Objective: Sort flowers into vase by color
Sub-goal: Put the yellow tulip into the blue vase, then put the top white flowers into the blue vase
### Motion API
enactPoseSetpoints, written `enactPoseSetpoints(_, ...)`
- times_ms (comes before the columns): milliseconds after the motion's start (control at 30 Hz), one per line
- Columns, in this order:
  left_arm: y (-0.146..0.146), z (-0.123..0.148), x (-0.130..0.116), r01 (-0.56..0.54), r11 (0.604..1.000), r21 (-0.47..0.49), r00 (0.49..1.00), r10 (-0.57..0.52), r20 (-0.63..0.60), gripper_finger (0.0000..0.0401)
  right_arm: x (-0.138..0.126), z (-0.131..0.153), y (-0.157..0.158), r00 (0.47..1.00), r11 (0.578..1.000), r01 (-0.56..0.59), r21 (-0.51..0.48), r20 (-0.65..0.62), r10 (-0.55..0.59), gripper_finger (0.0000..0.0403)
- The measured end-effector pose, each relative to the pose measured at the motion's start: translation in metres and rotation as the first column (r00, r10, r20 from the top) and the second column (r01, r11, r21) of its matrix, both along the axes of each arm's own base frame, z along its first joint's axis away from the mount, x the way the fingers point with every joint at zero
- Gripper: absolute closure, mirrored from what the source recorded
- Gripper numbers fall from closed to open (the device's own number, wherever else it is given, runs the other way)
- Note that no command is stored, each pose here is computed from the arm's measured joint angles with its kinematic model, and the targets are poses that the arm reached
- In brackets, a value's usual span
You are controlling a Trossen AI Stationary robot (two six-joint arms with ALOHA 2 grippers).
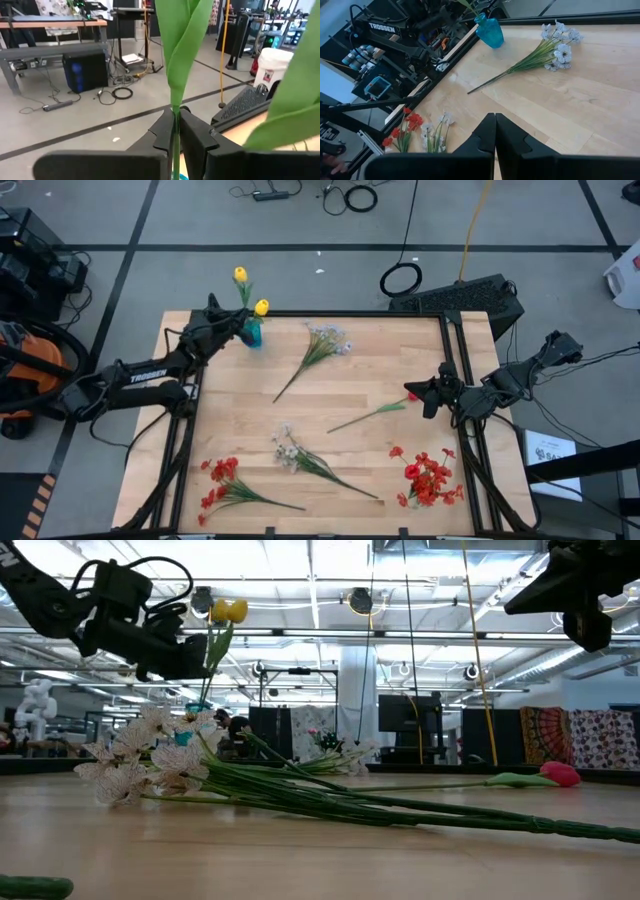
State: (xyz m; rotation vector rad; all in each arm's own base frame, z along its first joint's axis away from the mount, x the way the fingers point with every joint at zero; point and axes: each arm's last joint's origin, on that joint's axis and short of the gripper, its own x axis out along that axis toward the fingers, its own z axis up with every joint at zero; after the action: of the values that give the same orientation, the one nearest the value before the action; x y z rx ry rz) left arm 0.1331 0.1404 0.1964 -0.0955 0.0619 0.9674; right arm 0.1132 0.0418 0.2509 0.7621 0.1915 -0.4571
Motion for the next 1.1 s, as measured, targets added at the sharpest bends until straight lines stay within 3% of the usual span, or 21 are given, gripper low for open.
enactPoseSetpoints(100,-0.001,0.0,-0.001,0.007,0.999,-0.042,0.999,-0.005,0.042,0.0348,0.0,0.0,0.0,1.0,1.0,0.0,0.0,0.0,0.0,0.0403)
enactPoseSetpoints(267,-0.002,-0.001,-0.001,-0.007,0.992,-0.129,0.989,0.026,0.144,0.0284,0.0,0.0,0.0,1.0,1.0,0.004,0.01,0.004,-0.004,0.0403)
enactPoseSetpoints(367,-0.002,-0.004,-0.002,-0.014,0.988,-0.154,0.991,0.035,0.131,0.0241,0.0,0.0,0.0,1.0,1.0,0.005,0.013,0.005,-0.005,0.0403)
enactPoseSetpoints(500,-0.002,-0.004,-0.002,-0.025,0.993,-0.113,0.997,0.033,0.073,0.0203,0.0,0.0,-0.001,1.0,1.0,0.023,0.005,0.009,-0.023,0.0403)
enactPoseSetpoints(933,-0.015,0.029,-0.018,-0.087,0.994,0.07,0.991,0.079,0.108,0.0196,0.001,0.0,-0.003,0.988,0.986,0.151,-0.071,0.032,-0.15,0.0403)
enactPoseSetpoints(1100,-0.025,0.051,-0.025,-0.079,0.996,-0.05,0.993,0.083,0.087,0.0196,0.005,-0.003,-0.001,0.987,0.982,0.162,-0.094,0.015,-0.162,0.0403)
